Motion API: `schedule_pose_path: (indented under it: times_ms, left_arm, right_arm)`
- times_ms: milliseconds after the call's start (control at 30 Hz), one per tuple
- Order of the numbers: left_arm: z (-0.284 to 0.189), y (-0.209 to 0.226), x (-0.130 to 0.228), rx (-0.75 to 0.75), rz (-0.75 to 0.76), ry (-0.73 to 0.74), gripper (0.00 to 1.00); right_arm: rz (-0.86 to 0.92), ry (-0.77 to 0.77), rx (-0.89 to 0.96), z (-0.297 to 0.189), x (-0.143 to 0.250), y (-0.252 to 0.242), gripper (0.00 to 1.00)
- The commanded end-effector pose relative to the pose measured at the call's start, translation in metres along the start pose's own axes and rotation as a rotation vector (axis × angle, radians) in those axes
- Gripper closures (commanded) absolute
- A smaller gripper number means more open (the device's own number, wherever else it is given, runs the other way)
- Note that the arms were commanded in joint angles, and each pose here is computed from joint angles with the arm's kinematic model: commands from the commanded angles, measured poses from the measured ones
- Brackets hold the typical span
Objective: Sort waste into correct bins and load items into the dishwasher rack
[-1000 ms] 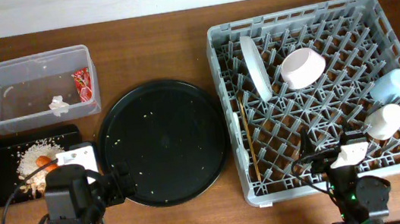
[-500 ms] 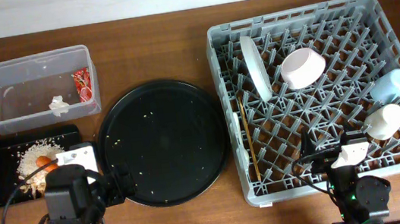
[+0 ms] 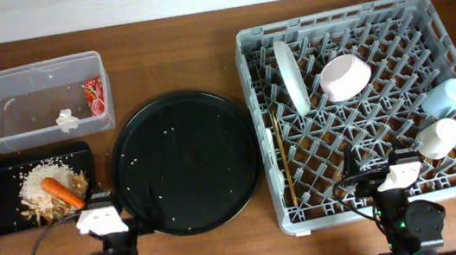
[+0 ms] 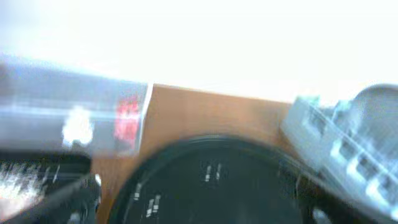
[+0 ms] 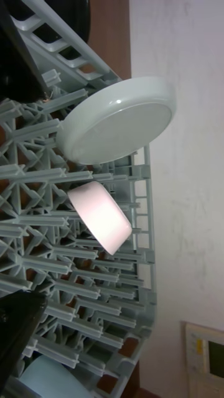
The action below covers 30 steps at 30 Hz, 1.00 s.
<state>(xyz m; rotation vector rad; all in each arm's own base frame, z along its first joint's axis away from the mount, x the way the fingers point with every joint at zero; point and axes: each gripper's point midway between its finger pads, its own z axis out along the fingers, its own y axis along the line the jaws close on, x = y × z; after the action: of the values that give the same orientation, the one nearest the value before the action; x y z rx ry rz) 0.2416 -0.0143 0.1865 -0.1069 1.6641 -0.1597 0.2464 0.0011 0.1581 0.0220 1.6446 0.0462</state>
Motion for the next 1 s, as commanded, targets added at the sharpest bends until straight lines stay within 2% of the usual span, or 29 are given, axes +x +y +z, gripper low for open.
schedule_pose_path:
  times_ms: [0,67,100,167,967]
  left_arm:
    - [0.003,-0.001,-0.009,0.018,0.064,-0.173,0.01]
    - [0.003,-0.01,-0.003,0.059,0.215,-0.15,0.01]
    - [0.005,-0.009,0.011,0.065,0.237,-0.096,0.01]
    - [0.006,-0.007,0.031,0.064,0.216,-0.011,0.01]
    - [0.006,-0.007,0.032,0.066,0.218,-0.01,0.01]
  right_arm:
    - [-0.007,0.001,0.003,0.0,0.002,0.0,0.01]
    - [-0.007,0.001,0.003,0.0,0.002,0.0,0.01]
    - [-0.007,0.001,0.003,0.0,0.002,0.0,0.01]
    - [-0.007,0.001,0.003,0.0,0.002,0.0,0.01]
    - [-0.007,0.001,0.003,0.0,0.002,0.0,0.01]
